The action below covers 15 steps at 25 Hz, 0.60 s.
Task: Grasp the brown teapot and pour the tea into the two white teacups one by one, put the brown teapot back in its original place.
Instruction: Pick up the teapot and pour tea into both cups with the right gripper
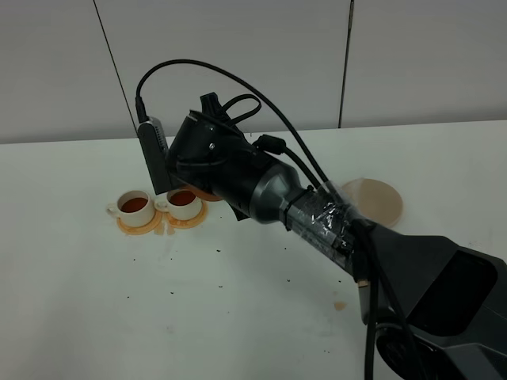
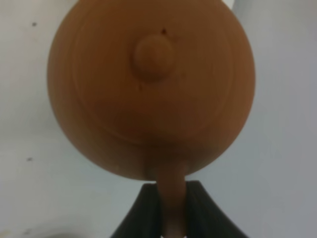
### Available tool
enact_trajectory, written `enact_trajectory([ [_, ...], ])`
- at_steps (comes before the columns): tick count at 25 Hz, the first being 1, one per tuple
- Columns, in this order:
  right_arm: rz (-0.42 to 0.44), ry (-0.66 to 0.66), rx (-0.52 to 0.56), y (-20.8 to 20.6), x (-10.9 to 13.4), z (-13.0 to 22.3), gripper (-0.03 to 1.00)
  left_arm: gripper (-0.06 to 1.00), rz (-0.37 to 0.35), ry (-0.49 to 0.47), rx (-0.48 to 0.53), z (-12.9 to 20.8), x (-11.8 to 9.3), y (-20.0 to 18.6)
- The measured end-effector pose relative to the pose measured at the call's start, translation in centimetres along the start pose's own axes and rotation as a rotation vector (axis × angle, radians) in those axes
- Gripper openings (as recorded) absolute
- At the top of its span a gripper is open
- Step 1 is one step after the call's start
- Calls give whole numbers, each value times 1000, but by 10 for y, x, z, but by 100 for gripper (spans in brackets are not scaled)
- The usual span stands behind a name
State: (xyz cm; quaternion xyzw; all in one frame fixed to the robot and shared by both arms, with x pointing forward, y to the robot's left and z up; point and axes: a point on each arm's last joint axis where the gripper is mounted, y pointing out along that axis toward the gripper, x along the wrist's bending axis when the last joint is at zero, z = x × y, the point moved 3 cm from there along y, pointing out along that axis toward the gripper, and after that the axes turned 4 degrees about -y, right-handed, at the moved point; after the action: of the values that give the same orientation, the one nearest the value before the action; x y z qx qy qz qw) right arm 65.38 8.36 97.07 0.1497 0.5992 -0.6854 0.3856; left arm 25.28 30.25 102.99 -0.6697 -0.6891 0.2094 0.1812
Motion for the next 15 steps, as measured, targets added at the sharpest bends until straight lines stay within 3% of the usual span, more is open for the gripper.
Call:
enact_trajectory([
  [4, -78, 110, -41, -11, -6, 13, 9, 24, 0, 0, 0, 0, 0, 0],
  [15, -222, 445, -302, -22, -26, 40, 9, 24, 0, 2, 0, 0, 0, 0],
])
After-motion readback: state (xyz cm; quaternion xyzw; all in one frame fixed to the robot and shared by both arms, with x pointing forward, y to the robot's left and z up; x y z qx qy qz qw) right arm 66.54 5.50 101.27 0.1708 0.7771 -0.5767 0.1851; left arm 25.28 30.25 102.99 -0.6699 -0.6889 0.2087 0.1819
